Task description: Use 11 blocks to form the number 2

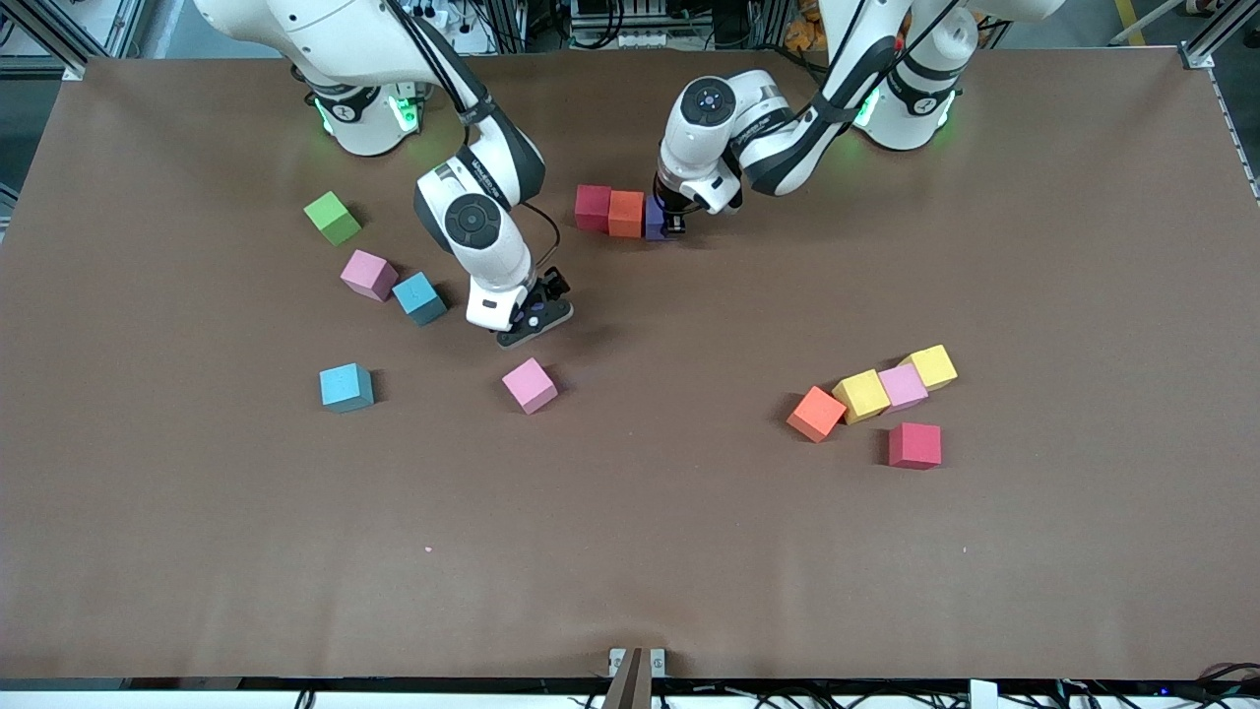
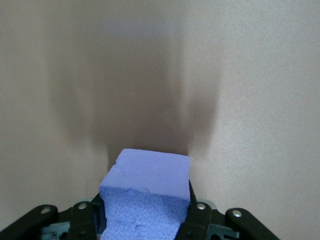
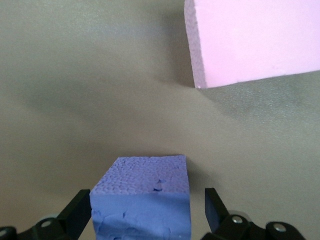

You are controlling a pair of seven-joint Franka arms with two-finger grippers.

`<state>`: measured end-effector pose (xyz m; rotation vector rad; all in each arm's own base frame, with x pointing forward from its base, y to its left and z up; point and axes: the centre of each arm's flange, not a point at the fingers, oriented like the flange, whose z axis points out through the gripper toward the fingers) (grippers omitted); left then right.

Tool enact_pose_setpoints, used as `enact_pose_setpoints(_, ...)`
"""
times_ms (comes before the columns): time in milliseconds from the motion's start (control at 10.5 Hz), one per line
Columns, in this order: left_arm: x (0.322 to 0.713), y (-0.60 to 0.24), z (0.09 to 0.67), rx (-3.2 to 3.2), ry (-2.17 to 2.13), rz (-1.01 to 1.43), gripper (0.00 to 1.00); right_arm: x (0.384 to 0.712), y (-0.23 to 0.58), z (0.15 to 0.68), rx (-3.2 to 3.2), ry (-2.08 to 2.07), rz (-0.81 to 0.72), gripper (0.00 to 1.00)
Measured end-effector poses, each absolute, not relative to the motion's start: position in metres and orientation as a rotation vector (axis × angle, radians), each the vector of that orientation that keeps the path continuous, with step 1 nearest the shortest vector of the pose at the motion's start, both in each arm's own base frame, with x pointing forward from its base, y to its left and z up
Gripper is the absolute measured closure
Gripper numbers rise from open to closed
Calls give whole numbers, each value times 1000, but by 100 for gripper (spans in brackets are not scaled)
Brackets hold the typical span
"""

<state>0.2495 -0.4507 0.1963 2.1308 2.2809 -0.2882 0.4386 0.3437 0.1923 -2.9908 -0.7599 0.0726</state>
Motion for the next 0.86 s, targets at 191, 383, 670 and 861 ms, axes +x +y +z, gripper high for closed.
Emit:
enact_pose_setpoints(191,247,-452,196,2133,2278,-289,44,437,345,192,-2990,-762,74,10)
enact_pose_setpoints(383,243,-455,197,2136,2274,-292,44,434,349,193,-2998,-734,73,41)
enact_pose_setpoints(670,240,-456,197,2142,2268,-292,44,433,353,201,-3015,-711,130,41)
enact_pose_setpoints(861,240,-457,197,2142,2268,-292,25,437,355,222,-3021,-708,152,42)
